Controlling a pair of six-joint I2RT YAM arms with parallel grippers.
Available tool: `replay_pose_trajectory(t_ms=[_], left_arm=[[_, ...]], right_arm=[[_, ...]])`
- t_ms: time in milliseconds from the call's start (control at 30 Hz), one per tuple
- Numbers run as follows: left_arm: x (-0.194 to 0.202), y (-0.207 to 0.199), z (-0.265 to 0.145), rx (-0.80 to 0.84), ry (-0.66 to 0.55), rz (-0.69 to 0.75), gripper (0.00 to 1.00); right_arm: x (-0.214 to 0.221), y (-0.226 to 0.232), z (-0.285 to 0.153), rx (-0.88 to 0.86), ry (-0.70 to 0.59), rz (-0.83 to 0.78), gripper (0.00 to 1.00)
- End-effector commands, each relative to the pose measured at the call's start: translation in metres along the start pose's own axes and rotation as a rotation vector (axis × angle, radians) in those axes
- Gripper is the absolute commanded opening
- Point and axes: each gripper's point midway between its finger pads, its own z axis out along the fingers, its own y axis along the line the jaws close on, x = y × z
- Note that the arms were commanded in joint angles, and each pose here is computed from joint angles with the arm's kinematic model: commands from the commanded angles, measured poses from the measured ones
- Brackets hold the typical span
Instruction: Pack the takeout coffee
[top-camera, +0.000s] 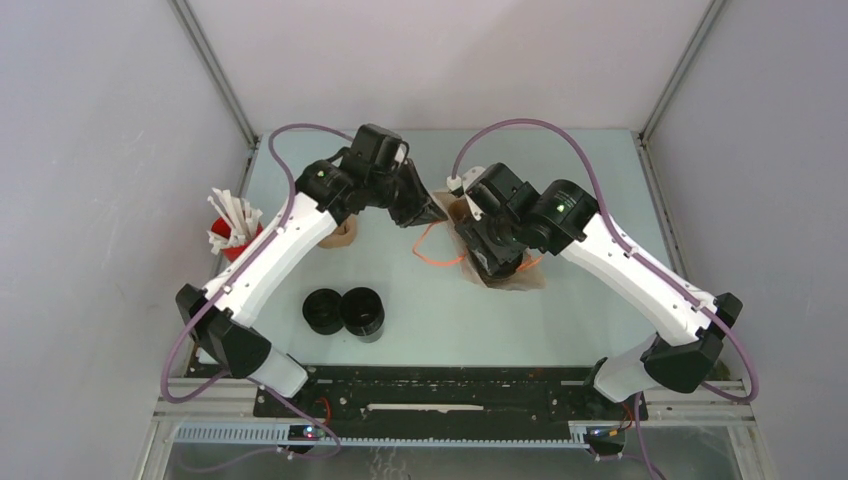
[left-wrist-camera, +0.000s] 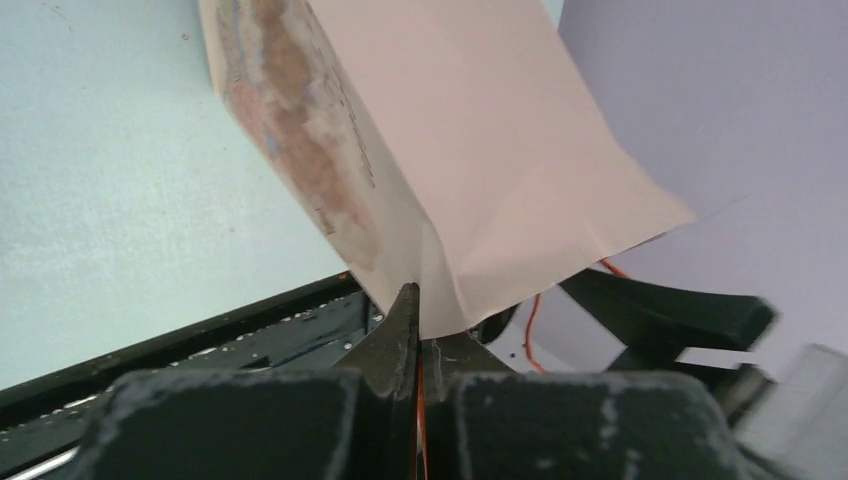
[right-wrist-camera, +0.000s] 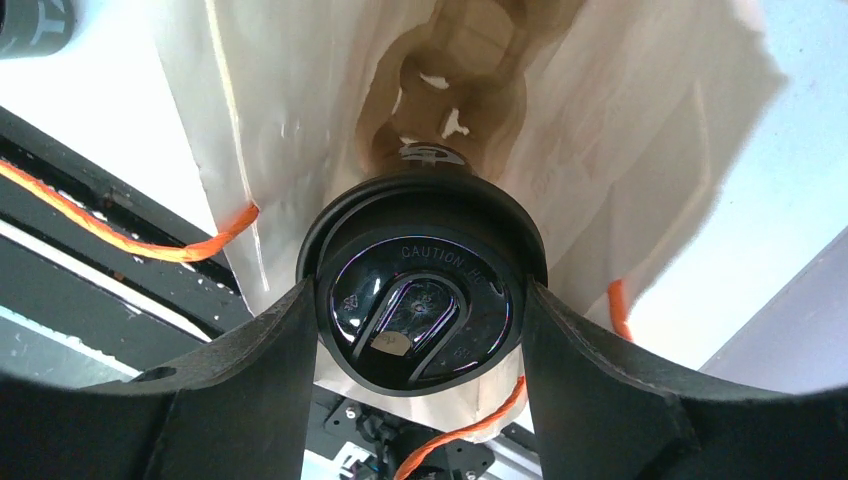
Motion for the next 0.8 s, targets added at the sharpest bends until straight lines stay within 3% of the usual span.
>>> replay_pose_trajectory(t_ms=[0, 300, 433, 767], left_arm=[[-0.001, -0.005, -0.002, 0.1, -0.036, 0.114, 0.0], [0.015, 0.014, -0.005, 0.078, 0.053, 0.136, 0.0], [0.02, 0.03, -0.011, -0.008, 0.111, 0.144, 0.0], [0.032, 0.046, -0.012, -0.08, 0.228, 0.128, 0.0]], right_arm=[[-0.022, -0.002, -0.017, 0.033, -0.105, 0.122, 0.0], [-0.043, -0.016, 0.009, 0.16, -0.194, 0.151, 0.0], [-0.049, -0.03, 0.017, 0.21, -0.195, 0.14, 0.0], [-0.043, -0.011, 0.056, 0.144, -0.196, 0.079, 0.0]])
